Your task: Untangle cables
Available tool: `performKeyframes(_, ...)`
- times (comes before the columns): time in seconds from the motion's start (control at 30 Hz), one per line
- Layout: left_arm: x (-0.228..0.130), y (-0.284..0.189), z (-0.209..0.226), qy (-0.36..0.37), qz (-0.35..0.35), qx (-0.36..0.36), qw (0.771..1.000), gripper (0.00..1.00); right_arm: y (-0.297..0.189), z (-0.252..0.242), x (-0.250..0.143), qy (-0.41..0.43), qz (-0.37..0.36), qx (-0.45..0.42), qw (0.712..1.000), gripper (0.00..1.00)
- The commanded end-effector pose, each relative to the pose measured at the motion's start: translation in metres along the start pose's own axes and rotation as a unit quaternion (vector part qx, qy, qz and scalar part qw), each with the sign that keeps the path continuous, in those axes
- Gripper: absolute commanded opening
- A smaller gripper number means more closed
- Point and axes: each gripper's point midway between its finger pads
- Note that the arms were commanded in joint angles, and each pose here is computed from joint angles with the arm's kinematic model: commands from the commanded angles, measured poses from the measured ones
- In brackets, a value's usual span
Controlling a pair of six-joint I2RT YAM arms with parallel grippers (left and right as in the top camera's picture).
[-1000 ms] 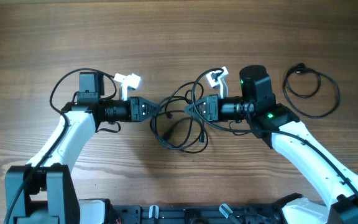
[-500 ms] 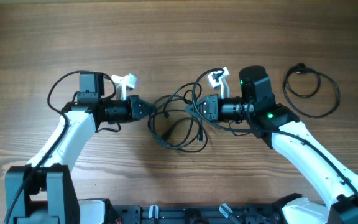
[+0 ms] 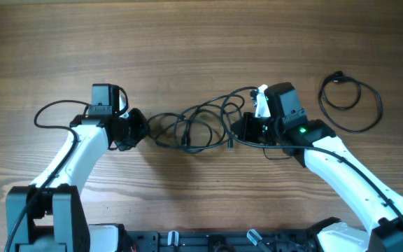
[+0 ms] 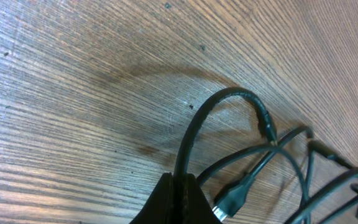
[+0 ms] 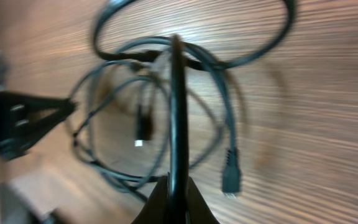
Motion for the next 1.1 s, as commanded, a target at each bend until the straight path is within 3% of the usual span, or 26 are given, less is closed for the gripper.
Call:
performKeyframes(0.0,0.012,-0.003,0.012,-0.014,-0.034,0.032,0.999,0.04,-0.001,-0.053,0.013,-0.009,-0.041,-0.14,0.989,0.04)
performKeyframes(0.13,0.013,-0.003,0.014,-0.015,-0.038,0.037,0.998,0.04,0.004,-0.082,0.012,0.0,-0.042,-0.211,0.977,0.04)
performKeyframes(0.33,0.024,-0.01,0.047,-0.094,-0.09,0.118,0.984,0.04,0.009,-0.132,-0.001,0.043,-0.018,-0.305,0.951,0.04)
performKeyframes(0.57,0.029,-0.017,0.067,-0.151,-0.11,0.149,0.971,0.08,0.009,-0.147,-0.007,0.069,0.003,-0.304,0.95,0.04)
performKeyframes(0.7,0.022,-0.013,0.058,-0.153,-0.083,0.124,0.977,0.26,0.022,-0.127,-0.003,0.015,0.021,-0.241,0.97,0.04)
performKeyframes(0.73,0.02,-0.012,0.055,-0.153,-0.076,0.117,0.978,0.37,0.024,-0.122,-0.003,-0.001,0.026,-0.226,0.974,0.04)
performKeyframes(0.77,0.018,-0.011,0.053,-0.153,-0.071,0.112,0.979,0.54,0.025,-0.121,-0.003,-0.002,0.027,-0.224,0.974,0.04)
performKeyframes(0.93,0.007,-0.004,0.008,-0.041,-0.007,0.003,0.999,0.86,0.025,-0.121,-0.003,-0.003,0.027,-0.223,0.974,0.04)
performKeyframes(1.07,-0.016,-0.012,-0.04,0.112,0.058,-0.137,0.983,0.85,0.031,-0.099,0.001,-0.044,0.037,-0.165,0.985,0.04)
Point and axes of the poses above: each gripper's point midway between its finger pads, its own y axis out along the fingers, its own z axis along the line the jaws close on, x = y × z, and after that the axes turned 5 degrees about -y, right-handed
